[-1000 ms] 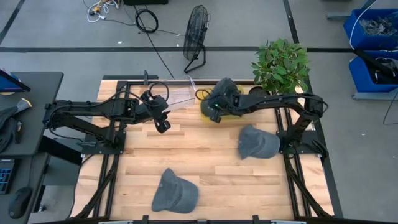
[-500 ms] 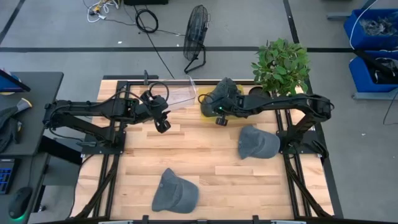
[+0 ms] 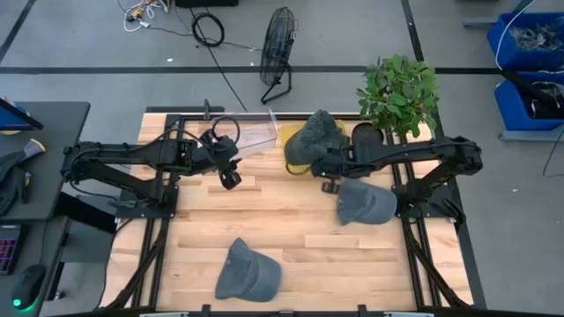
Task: Pick & Place hat
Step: Put the bottom gray cap into the transparent bin
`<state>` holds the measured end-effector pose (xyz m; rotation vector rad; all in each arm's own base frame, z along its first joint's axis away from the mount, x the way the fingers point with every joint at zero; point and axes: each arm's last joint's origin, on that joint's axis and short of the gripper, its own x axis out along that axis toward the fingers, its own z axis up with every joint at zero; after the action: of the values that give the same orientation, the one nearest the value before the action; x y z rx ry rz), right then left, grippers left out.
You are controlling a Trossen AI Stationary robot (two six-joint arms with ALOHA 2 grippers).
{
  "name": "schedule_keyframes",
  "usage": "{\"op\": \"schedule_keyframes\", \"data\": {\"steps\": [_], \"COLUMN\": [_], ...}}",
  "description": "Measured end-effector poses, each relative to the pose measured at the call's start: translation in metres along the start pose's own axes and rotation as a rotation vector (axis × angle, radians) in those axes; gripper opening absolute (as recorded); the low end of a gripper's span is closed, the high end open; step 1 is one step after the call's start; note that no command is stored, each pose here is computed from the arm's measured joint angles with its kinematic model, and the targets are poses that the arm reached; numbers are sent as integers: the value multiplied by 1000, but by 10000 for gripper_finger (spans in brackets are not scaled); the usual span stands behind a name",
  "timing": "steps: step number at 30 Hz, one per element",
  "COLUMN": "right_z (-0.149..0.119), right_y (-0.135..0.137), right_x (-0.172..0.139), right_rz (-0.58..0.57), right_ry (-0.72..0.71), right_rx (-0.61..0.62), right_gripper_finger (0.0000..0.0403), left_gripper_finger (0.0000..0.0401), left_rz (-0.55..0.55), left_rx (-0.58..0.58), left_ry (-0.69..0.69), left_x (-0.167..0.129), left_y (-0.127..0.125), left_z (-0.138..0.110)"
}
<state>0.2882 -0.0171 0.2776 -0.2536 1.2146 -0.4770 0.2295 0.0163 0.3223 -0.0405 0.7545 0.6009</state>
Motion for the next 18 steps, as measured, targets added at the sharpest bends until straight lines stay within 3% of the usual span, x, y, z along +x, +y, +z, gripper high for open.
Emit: {"op": "schedule_keyframes", "data": {"steps": [7,11,14,18], "right_z": [-17,-21,-25,-26], "right_y": [22,35,43,52], "right_x": [-7,-7,-5,-3], "right_rz": [232,346,417,473], "right_ry": [158,186,194,178], "right_rx": [60,70,40,19], "right_gripper_finger": [132,133,133,133], "left_gripper_finger": [142,142,142,142], "left_rz": [-96,-246,-292,-348], "left_rx": [12,8,-12,66], "left_ry": [48,115,127,152], "left_x": [0,-4,-9,-18], "left_y": [-3,-11,-19,-32], "left_z": [-3,-8,-11,-19]}}
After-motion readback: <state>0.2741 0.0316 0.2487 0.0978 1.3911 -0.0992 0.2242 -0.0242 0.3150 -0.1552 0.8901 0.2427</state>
